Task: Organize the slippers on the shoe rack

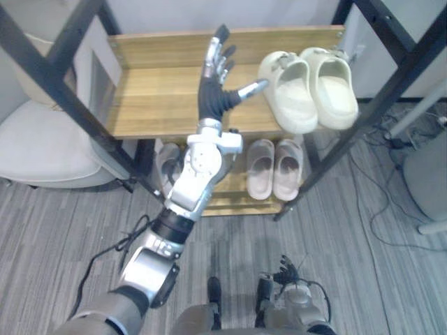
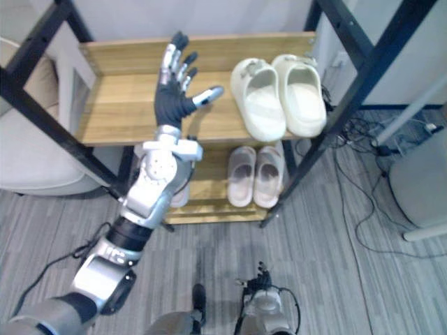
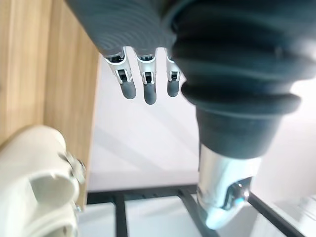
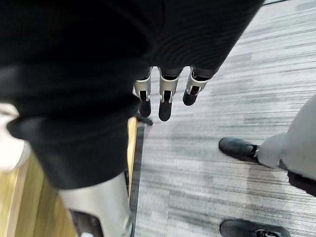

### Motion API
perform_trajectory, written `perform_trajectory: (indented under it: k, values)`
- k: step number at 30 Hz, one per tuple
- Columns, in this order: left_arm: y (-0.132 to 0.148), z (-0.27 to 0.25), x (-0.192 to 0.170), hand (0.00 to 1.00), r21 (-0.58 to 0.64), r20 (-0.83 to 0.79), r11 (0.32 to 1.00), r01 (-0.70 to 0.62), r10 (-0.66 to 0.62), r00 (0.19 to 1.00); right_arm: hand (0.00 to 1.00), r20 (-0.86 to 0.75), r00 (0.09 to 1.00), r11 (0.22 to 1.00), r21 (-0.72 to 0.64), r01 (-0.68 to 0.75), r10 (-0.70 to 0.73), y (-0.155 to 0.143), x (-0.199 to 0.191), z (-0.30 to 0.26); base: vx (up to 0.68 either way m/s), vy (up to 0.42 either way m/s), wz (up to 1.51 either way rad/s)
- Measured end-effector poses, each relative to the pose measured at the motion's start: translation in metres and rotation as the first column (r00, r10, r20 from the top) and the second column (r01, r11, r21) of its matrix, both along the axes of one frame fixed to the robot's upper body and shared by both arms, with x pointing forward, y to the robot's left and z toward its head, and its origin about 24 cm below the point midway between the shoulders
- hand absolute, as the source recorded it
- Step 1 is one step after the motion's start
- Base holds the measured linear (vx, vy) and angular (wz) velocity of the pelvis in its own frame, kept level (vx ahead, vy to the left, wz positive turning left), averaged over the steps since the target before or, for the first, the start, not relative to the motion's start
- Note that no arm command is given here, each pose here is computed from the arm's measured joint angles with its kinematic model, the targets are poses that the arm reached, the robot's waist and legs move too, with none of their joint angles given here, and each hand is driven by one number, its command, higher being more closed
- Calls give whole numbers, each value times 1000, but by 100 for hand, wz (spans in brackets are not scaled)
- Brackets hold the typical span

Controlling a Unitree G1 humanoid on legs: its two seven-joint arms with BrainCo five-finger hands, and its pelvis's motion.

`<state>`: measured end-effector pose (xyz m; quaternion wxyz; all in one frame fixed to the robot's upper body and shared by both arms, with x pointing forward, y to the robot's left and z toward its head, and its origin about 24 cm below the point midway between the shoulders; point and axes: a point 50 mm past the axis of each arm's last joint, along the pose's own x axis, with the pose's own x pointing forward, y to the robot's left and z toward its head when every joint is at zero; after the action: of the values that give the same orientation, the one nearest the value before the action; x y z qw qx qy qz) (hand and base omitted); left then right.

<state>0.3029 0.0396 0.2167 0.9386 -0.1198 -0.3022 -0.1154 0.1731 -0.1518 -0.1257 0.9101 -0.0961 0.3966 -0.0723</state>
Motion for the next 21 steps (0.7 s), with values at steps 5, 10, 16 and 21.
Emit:
perform_trajectory:
  k: [5, 10, 16, 21]
  values:
    - [-14, -57, -28, 0, -46, -174, 980, 195, -200, 964, 0, -43, 998, 999, 0, -36, 36, 4, -8, -6, 41, -4, 24]
    - [-19, -110, -50, 0, -62, -346, 959, 277, -281, 895, 0, -96, 994, 999, 0, -43, 43, 4, -19, -13, 26, -28, 18]
    - [3, -236, -82, 0, 22, -769, 970, 243, -139, 624, 0, -139, 988, 997, -28, -74, 70, 1, -25, -19, 2, -64, 6]
    - [41, -315, -120, 0, 164, -940, 960, 229, 81, 333, 0, -203, 977, 997, -30, -71, 63, -3, -40, -26, -21, -22, 10]
